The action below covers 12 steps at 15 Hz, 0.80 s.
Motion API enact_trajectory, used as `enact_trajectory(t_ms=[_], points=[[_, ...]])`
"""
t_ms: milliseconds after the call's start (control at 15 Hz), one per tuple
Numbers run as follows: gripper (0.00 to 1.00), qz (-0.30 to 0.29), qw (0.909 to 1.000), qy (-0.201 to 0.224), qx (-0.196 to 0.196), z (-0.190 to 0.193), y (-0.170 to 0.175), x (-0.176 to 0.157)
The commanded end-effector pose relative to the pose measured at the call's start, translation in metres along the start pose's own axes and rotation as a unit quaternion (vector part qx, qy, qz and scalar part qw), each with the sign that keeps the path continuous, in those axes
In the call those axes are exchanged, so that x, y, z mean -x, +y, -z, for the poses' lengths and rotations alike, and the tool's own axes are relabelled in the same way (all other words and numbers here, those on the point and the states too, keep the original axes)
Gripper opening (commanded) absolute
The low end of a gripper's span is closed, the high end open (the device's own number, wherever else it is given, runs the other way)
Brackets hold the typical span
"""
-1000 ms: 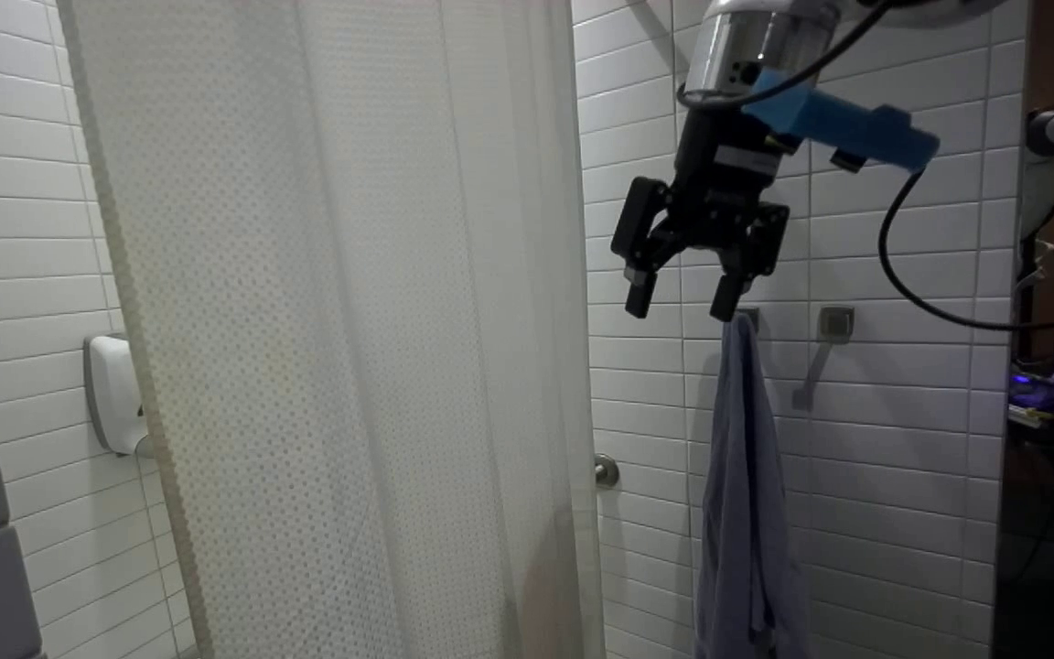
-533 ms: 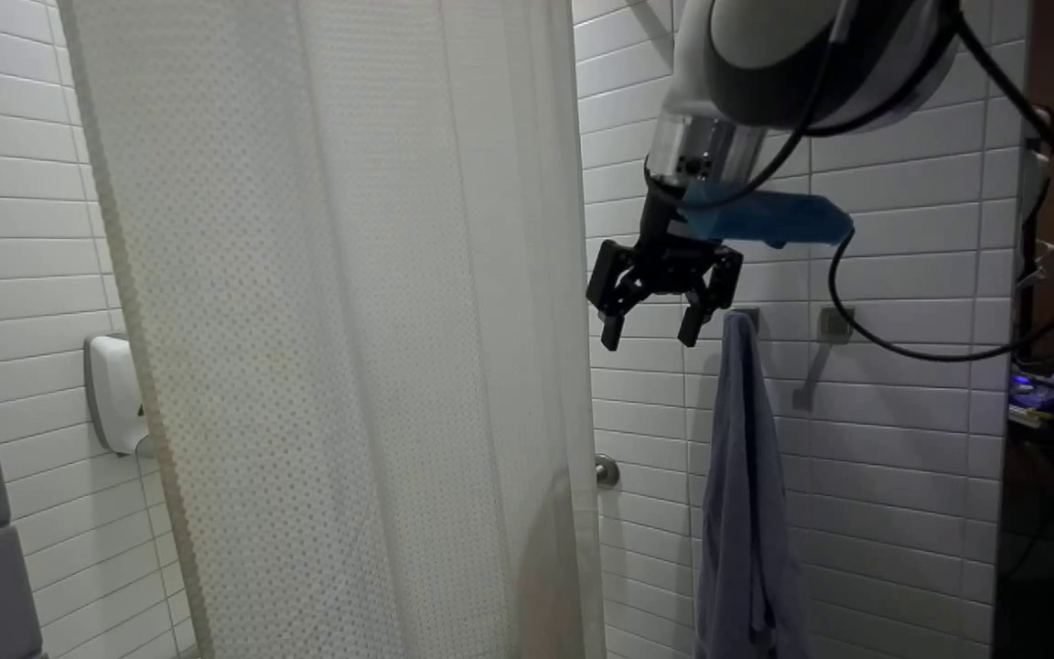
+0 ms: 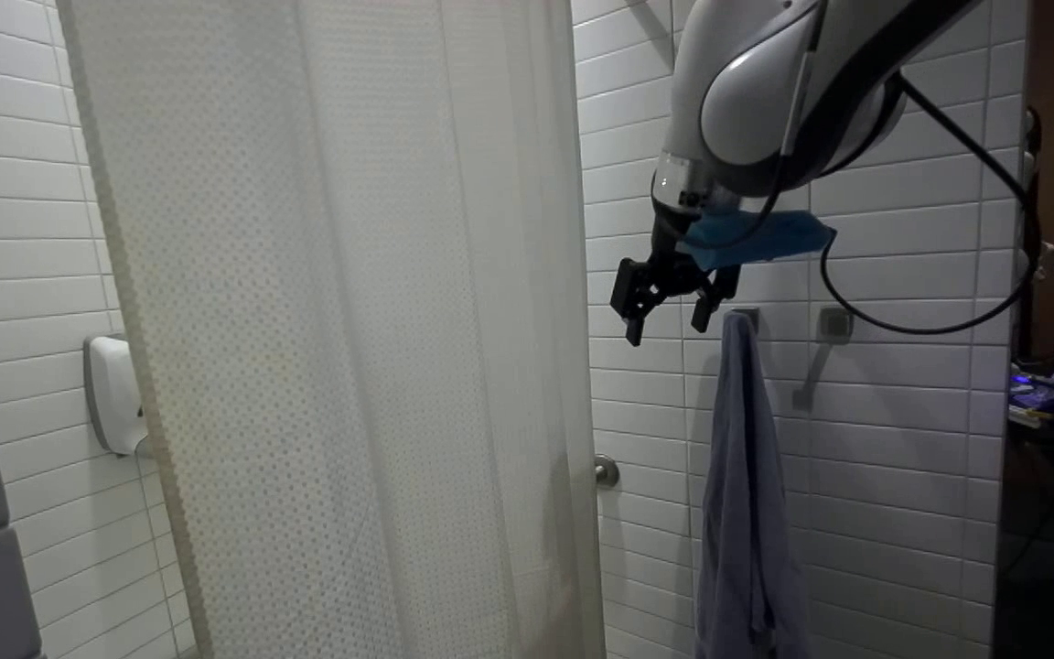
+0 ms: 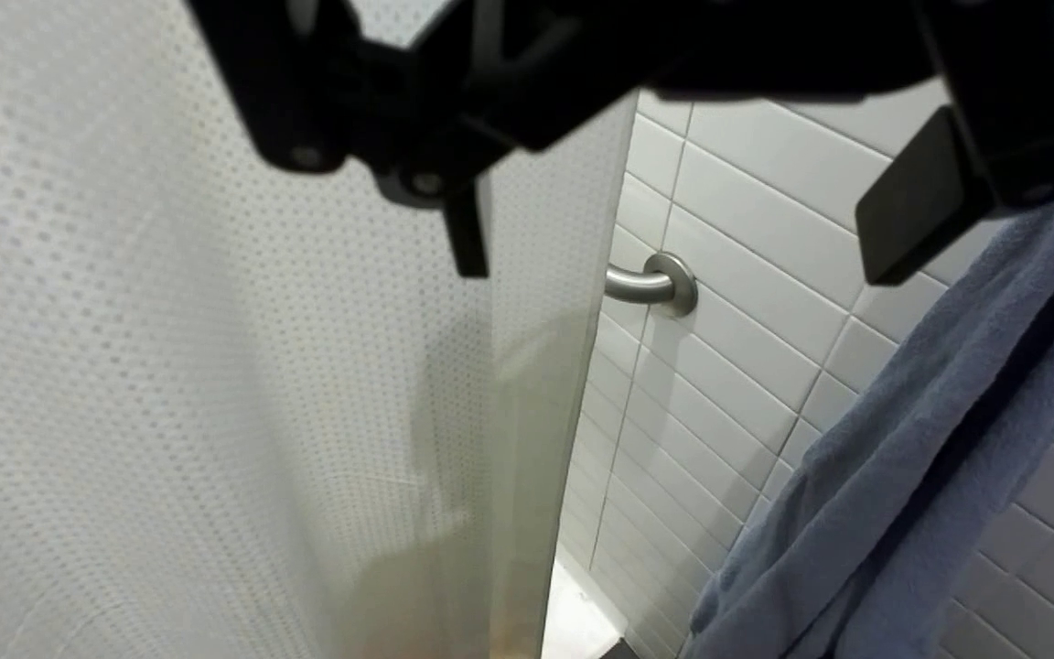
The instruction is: Move the shower curtain to the left
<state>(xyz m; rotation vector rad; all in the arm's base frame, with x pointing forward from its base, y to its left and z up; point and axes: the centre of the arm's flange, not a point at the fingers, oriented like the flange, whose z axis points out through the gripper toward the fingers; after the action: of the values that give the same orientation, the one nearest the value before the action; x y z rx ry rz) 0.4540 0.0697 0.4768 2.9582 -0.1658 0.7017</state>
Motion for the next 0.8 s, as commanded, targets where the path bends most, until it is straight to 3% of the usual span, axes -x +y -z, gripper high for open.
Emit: enact_trajectory(t_ms=[0,733], points=[[1.00,-0.001,1.0000,-0.001,0.002,-0.0023,0.0022,-0.0036],[1.00,0.012,0.9999,0.003,-0.006,-0.0079,0.0077,-0.0094]])
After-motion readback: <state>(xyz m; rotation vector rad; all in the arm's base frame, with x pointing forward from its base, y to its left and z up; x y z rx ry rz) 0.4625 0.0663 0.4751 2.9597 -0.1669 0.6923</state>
